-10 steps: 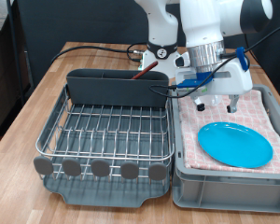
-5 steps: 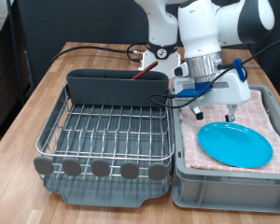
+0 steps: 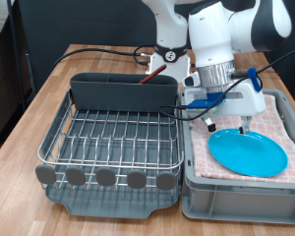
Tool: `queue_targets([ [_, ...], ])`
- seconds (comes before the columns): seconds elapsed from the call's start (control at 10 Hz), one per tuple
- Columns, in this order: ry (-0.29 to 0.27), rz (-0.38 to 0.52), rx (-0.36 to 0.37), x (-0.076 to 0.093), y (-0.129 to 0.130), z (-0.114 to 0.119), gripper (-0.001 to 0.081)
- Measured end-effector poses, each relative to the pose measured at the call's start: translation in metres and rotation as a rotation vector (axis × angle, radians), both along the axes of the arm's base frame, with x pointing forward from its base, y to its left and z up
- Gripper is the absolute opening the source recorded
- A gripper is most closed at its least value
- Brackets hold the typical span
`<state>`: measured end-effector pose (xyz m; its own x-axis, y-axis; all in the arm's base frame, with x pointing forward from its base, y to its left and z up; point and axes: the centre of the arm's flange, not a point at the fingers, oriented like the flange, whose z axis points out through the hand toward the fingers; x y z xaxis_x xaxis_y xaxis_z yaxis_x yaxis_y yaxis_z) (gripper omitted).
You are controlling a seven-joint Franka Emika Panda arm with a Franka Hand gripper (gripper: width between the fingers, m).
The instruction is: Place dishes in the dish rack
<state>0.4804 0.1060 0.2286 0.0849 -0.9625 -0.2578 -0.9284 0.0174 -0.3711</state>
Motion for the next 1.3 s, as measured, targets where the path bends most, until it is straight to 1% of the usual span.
queue_targets([
  [0.8, -0.029, 0.021, 0.017, 0.011, 0.009, -0.002, 0.0802],
  [0.9, -0.034, 0.023, 0.02, 0.011, 0.01, -0.002, 0.0725],
  [1.0, -0.039, 0.026, 0.022, 0.012, 0.01, -0.002, 0.0561],
  [1.1, -0.041, 0.029, 0.022, 0.012, 0.011, -0.002, 0.0561],
  [1.2, -0.042, 0.029, 0.023, 0.012, 0.011, -0.002, 0.0385],
  [1.3, -0.042, 0.028, 0.024, 0.012, 0.011, -0.002, 0.0385],
])
